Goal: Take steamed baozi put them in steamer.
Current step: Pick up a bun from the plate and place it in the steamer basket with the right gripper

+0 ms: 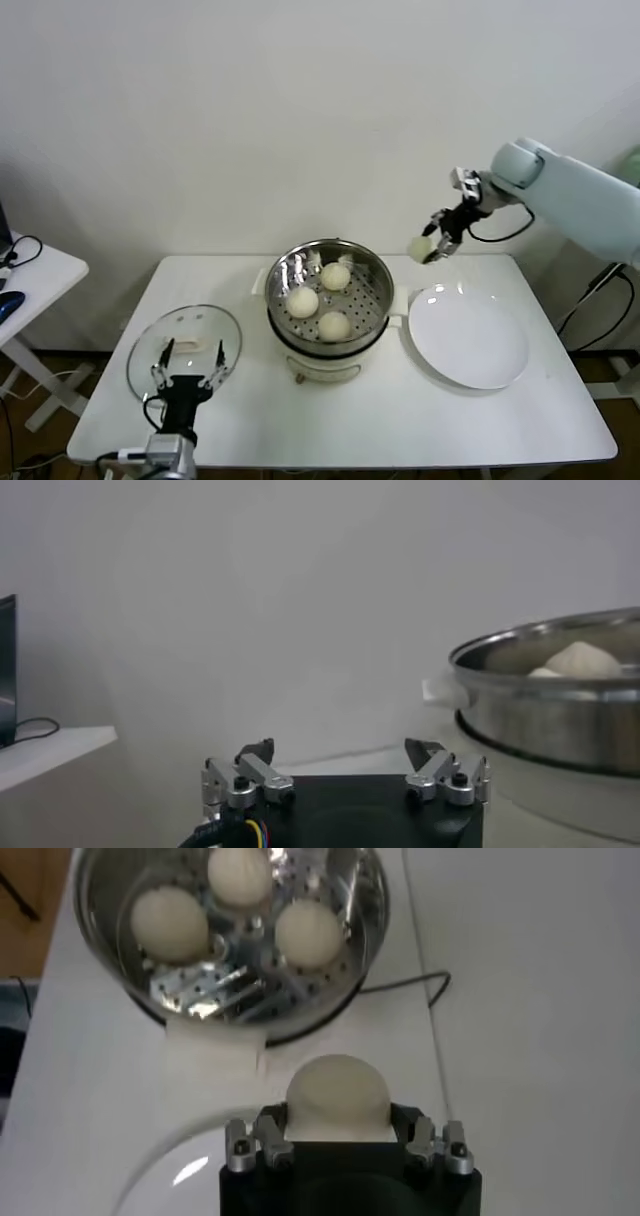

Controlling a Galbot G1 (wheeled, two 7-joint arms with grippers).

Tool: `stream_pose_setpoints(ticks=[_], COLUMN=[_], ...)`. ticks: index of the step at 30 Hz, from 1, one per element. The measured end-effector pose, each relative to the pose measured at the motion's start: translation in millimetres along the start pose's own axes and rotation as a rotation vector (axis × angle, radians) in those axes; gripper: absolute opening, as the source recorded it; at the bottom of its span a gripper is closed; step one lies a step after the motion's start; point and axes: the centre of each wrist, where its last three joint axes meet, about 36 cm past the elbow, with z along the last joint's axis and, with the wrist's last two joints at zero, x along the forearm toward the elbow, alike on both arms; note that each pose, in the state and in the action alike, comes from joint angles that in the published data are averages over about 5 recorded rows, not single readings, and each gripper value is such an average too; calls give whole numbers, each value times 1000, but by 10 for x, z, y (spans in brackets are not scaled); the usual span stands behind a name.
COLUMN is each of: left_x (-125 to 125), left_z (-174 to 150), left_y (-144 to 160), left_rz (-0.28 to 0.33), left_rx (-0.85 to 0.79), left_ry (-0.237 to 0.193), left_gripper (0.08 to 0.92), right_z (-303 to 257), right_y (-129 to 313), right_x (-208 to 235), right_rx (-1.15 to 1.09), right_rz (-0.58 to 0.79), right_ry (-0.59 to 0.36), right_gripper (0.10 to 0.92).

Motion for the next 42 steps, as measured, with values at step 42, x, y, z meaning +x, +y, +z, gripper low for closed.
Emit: stream_pose_setpoints(ticks=[42], left_x=[-28], left_z=[-110], left_y=[-244], left_rz=[21], left_rx=[26], left_ry=[-21], left_gripper=[823], right_z=[-1010], right_y=[246], right_x=[-1294], right_rx=[58], right_rz=[-230], right_ry=[120], right_gripper=[679])
